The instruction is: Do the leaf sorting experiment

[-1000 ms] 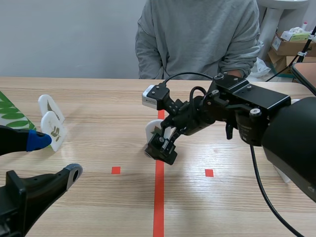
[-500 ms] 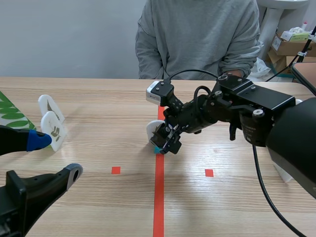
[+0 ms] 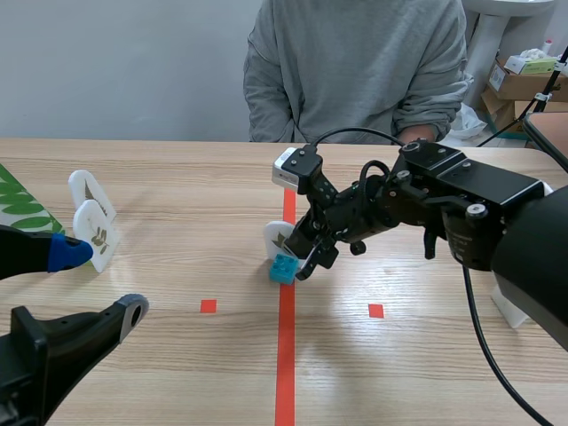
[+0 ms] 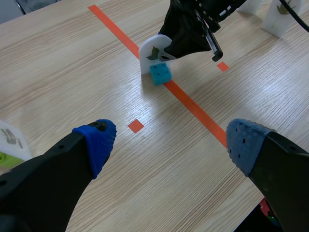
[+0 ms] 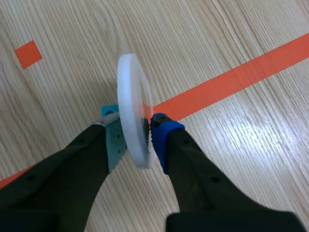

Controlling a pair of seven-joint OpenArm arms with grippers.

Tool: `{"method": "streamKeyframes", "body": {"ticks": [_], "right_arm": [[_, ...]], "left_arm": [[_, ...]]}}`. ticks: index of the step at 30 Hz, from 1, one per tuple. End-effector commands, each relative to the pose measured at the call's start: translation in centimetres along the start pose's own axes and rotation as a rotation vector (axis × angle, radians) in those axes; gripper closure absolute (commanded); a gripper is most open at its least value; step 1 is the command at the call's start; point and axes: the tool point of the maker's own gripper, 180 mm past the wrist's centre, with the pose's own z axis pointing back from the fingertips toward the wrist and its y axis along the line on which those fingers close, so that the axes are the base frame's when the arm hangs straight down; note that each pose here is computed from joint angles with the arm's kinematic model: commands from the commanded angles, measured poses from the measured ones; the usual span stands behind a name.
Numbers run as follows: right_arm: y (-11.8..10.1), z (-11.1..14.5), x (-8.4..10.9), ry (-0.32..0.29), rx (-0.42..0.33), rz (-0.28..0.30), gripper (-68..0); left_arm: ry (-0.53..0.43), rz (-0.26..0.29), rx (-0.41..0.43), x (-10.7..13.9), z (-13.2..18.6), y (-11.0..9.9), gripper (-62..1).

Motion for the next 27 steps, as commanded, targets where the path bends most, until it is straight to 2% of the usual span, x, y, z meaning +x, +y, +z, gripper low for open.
{"method": "streamKeyframes", "body": {"ticks": [1,7,12,18,21,24,27], "right_arm": [[-0.8,0.5,2.0,-0.047,-0.015,0.022,-5.9],[-0.9,0.6,2.0,-0.051,-0.019,0.018,-3.3],[-2.4,1.4,2.5,-0.075,-0.057,-0.024,-3.3],[-6.0,4.2,2.6,-0.139,-0.137,-0.210,-3.3],[-8.3,6.5,1.8,-0.178,-0.219,-0.302,-3.2],[-11.2,9.6,-0.7,-0.191,-0.358,-0.406,-3.2],[-13.0,12.6,-3.9,-0.190,-0.471,-0.485,-3.2]], "left_arm": [[-0.015,0.014,0.002,0.2,0.0,-0.1,-49.3],[-0.015,0.014,0.002,0.2,0.0,-0.1,-49.3],[-0.015,0.014,0.002,0.2,0.0,-0.1,-49.3],[-0.016,0.014,0.002,0.2,0.0,-0.1,-49.3],[-0.017,0.014,0.002,0.2,0.0,-0.1,-49.3],[-0.017,0.014,0.002,0.2,0.0,-0.1,-49.3],[-0.016,0.014,0.001,0.2,0.0,-0.1,-49.3]]}}
